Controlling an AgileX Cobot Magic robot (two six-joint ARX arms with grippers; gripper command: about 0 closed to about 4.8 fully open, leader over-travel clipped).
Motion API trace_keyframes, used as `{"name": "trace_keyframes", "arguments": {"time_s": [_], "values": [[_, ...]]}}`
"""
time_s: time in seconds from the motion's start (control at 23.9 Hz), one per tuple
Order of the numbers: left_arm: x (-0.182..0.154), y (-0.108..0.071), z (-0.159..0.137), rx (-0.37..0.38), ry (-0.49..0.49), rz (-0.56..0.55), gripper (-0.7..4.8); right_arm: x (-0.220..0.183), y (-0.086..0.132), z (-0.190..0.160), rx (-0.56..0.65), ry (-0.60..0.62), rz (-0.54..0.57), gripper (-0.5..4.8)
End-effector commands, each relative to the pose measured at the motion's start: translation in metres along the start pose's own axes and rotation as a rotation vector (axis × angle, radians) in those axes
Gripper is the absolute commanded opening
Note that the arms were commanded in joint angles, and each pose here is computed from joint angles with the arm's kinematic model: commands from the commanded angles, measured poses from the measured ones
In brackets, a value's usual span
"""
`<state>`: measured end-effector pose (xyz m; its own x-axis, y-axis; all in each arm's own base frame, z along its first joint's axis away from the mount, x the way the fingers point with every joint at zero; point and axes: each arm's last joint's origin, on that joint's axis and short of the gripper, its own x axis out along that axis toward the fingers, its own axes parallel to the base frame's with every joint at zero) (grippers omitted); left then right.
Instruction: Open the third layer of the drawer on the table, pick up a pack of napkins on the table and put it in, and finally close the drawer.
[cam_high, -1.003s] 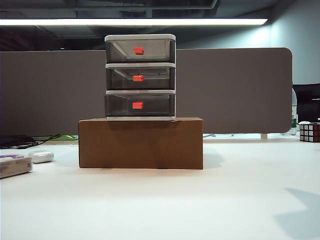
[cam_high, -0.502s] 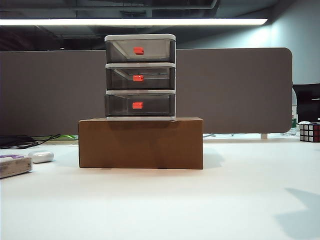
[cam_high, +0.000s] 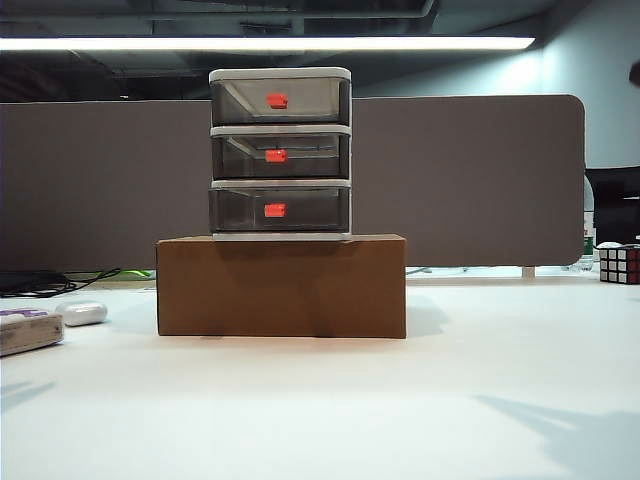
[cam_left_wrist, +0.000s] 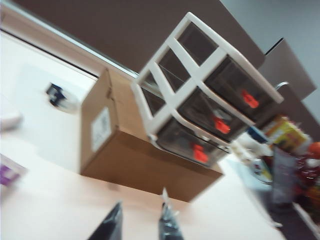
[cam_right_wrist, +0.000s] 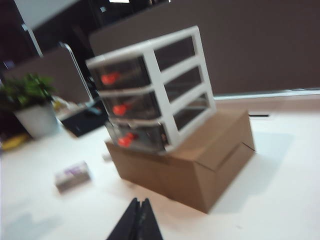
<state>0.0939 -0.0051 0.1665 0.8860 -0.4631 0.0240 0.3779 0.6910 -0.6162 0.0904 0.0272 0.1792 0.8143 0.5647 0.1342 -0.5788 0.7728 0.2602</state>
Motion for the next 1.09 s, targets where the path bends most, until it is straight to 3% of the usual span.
{"name": "trace_keyframes", "arguments": {"time_s": [0.04, 0.13, 0.38, 0.54, 0.63, 0.84, 0.92, 1.09], "values": [[0.004, -0.01, -0.005, -0.027, 0.067, -0.092, 0.65, 0.001, 0.002, -0.002, 0.076, 0.013, 0.048, -0.06], [0.01, -0.024, -0.013, 0.056, 0.041, -0.116, 0.57, 0.002, 0.007, -0.003, 0.071, 0.027, 0.1, -0.06], [0.015, -0.053, -0.038, 0.245, 0.031, -0.064, 0.7, 0.004, 0.015, -0.004, 0.079, 0.021, 0.102, -0.06], [0.021, -0.068, -0.044, 0.342, 0.003, -0.075, 1.6, 0.005, 0.019, 0.002, 0.03, 0.058, 0.085, -0.05], [0.028, -0.071, -0.047, 0.356, 0.015, -0.077, 1.62, 0.008, 0.022, 0.011, -0.012, 0.089, 0.074, -0.06], [0.05, -0.079, -0.054, 0.443, 0.068, -0.052, 2.41, 0.023, 0.024, 0.029, -0.063, 0.143, 0.053, -0.06], [0.065, -0.086, -0.058, 0.495, 0.096, -0.036, 3.05, 0.033, 0.023, 0.033, -0.063, 0.192, 0.045, -0.06], [0.1, -0.1, -0.069, 0.543, 0.115, -0.026, 3.12, 0.057, 0.02, 0.036, -0.057, 0.26, 0.044, -0.06]]}}
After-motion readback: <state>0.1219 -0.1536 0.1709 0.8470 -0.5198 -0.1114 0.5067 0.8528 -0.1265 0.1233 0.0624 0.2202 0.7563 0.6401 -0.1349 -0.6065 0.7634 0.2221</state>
